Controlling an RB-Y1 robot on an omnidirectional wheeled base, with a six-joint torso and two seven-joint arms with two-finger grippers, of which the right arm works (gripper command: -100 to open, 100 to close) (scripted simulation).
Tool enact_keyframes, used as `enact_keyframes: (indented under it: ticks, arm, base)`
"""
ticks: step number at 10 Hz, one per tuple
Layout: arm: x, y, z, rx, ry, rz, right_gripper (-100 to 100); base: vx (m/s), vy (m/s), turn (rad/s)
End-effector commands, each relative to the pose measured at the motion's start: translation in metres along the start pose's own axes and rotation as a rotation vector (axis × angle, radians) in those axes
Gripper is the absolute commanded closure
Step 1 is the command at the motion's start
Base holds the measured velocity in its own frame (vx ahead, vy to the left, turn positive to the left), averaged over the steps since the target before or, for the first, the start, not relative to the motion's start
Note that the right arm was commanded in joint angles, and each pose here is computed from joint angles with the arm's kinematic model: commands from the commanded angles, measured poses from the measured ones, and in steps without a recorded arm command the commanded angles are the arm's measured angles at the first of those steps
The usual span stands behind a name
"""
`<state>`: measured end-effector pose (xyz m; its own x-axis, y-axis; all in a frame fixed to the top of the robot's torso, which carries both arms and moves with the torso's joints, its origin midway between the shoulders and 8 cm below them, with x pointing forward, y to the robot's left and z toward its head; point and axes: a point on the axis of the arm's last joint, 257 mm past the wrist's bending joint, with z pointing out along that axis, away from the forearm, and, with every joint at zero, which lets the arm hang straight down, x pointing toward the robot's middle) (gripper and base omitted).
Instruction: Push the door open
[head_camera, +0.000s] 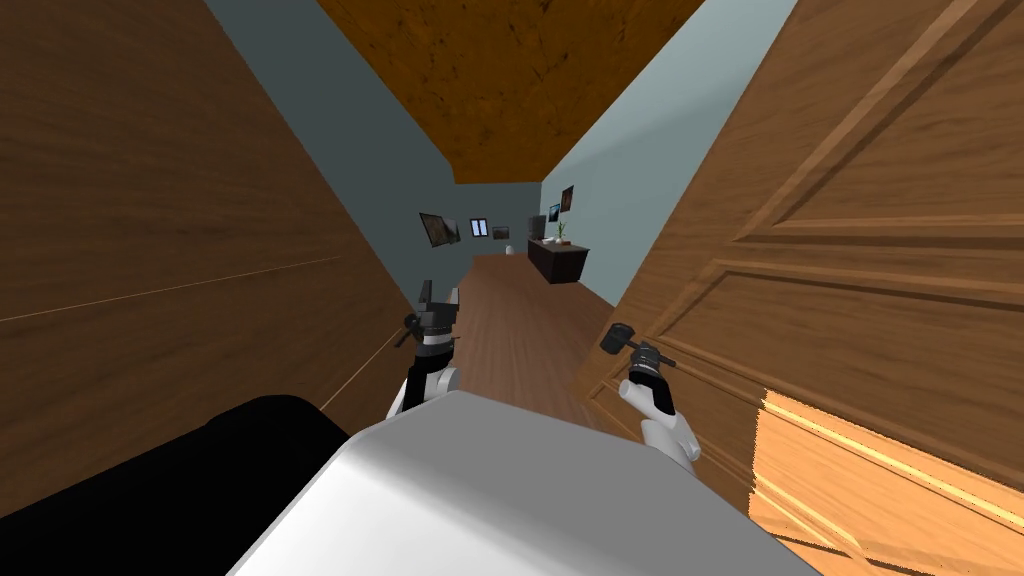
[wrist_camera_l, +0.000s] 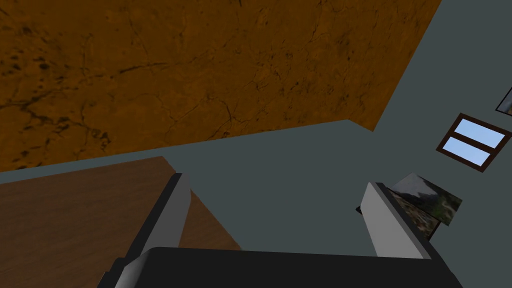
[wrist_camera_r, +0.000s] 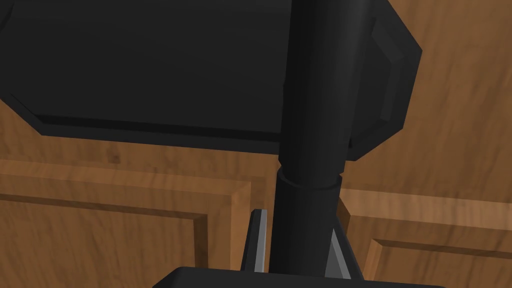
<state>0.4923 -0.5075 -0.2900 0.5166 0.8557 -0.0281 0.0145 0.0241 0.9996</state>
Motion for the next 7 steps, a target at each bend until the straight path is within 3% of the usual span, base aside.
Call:
enact_keyframes:
  ticks: [1, 7]
  arm:
    - [-0.017, 0.006, 0.0044, -0.015, -0.03, -0.003, 100]
    - [-0.049, 0.0, 0.0004, -0.005, -0.097, 0.017, 100]
  base:
    - [0.209, 0.044, -0.093]
    - [0.205, 0.039, -0.081]
